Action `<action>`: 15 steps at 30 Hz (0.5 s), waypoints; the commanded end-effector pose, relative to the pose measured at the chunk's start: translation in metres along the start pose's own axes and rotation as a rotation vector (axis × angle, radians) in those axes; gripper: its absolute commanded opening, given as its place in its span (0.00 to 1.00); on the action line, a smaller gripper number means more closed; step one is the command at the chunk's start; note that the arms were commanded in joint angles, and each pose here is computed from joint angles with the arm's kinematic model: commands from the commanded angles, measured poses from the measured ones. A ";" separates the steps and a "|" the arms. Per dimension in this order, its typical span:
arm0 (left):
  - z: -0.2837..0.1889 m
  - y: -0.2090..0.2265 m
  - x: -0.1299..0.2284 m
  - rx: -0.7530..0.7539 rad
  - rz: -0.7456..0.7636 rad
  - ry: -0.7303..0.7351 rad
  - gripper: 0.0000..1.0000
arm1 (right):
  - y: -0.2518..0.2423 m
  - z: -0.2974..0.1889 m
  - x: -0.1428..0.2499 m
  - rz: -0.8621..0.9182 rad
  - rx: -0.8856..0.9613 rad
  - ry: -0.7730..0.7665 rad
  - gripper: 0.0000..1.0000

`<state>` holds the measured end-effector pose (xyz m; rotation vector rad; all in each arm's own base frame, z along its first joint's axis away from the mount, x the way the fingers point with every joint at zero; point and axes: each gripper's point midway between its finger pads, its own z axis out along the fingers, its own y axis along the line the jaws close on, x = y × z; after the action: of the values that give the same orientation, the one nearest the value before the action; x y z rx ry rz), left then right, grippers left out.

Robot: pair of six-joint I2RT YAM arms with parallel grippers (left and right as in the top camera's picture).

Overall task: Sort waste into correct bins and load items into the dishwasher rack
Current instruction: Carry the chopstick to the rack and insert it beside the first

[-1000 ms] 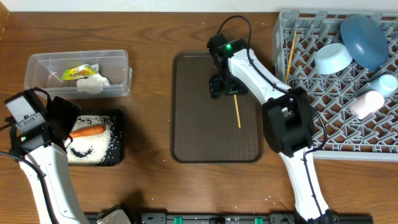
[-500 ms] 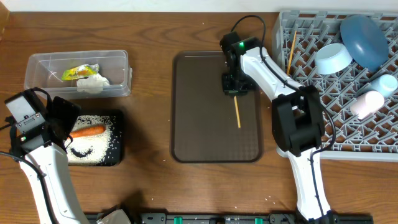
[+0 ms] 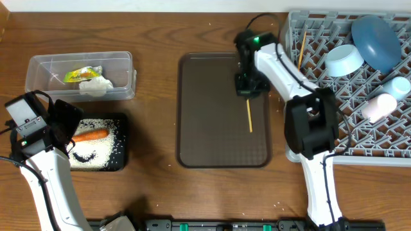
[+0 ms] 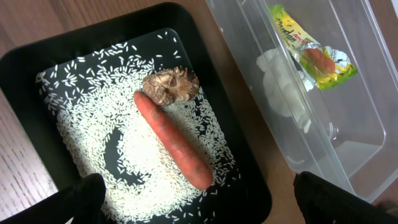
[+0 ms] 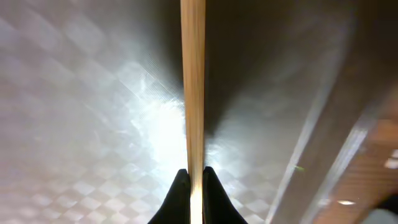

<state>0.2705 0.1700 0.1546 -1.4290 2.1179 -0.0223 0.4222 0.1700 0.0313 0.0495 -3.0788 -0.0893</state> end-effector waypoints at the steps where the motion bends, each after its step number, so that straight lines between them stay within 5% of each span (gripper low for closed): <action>1: -0.005 0.000 -0.005 -0.001 0.011 -0.021 0.98 | -0.016 -0.092 -0.022 -0.008 -0.066 -0.217 0.01; 7: -0.005 0.000 -0.005 -0.001 0.011 -0.021 0.98 | -0.069 -0.159 -0.032 0.088 -0.089 -0.385 0.01; 15: -0.005 0.000 -0.005 -0.002 0.011 -0.021 0.98 | -0.116 -0.153 -0.046 0.116 -0.054 -0.408 0.01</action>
<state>0.2706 0.1700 0.1548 -1.4288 2.1176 -0.0223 0.4781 0.0542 0.1970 -0.2269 -3.5095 -0.2416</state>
